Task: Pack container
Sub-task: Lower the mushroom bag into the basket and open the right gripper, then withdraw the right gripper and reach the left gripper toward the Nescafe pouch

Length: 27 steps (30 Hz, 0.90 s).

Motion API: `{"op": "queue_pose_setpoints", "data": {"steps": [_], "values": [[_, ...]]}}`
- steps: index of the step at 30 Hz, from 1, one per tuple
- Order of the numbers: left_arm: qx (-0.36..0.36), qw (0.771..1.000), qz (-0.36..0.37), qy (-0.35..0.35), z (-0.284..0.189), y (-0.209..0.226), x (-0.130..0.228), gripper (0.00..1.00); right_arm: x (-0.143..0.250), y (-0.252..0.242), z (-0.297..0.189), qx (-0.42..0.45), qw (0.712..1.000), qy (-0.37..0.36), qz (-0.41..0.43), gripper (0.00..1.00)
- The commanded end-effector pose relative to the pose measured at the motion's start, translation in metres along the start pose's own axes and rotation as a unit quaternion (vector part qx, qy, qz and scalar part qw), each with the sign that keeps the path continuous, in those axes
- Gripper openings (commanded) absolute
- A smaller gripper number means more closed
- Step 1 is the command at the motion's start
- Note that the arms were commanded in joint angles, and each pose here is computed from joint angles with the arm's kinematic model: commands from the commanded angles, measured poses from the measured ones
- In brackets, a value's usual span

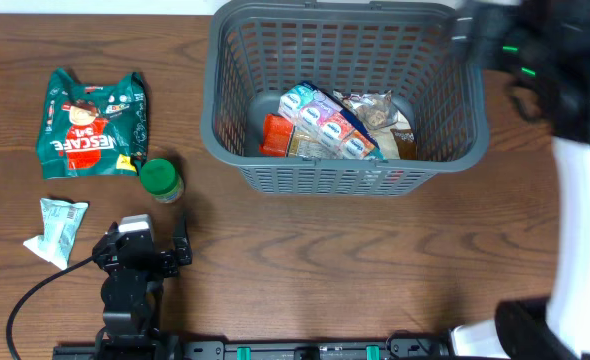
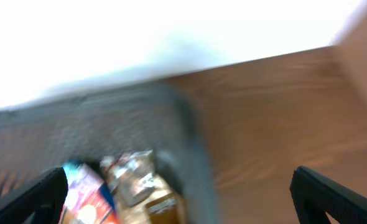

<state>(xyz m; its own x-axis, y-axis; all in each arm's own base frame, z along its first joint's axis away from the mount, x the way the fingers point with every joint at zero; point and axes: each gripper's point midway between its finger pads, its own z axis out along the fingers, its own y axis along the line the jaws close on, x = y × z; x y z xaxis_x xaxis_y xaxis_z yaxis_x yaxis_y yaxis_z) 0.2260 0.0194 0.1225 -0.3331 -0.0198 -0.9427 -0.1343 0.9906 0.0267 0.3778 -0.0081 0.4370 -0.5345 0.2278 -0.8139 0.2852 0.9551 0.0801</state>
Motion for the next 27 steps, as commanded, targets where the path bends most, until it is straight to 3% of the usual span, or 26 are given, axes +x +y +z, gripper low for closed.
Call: {"op": "queue_pose_setpoints", "data": {"steps": [1,5,18,27], "values": [[-0.001,1.0,0.004,0.01,0.002,0.0,0.009,0.99,-0.01,-0.05,-0.024,0.084,0.994,-0.034,0.067,0.99],[-0.001,1.0,0.004,0.01,0.002,0.0,0.009,0.99,-0.005,-0.073,-0.035,0.108,0.99,-0.03,0.08,0.99],[-0.001,1.0,-0.002,0.003,0.002,0.0,0.006,0.98,0.019,-0.079,-0.035,0.123,0.99,0.02,0.066,0.99],[0.002,0.998,-0.036,-0.048,-0.023,0.002,-0.061,0.98,0.019,-0.079,-0.035,0.123,0.99,0.02,0.066,0.99]]}}
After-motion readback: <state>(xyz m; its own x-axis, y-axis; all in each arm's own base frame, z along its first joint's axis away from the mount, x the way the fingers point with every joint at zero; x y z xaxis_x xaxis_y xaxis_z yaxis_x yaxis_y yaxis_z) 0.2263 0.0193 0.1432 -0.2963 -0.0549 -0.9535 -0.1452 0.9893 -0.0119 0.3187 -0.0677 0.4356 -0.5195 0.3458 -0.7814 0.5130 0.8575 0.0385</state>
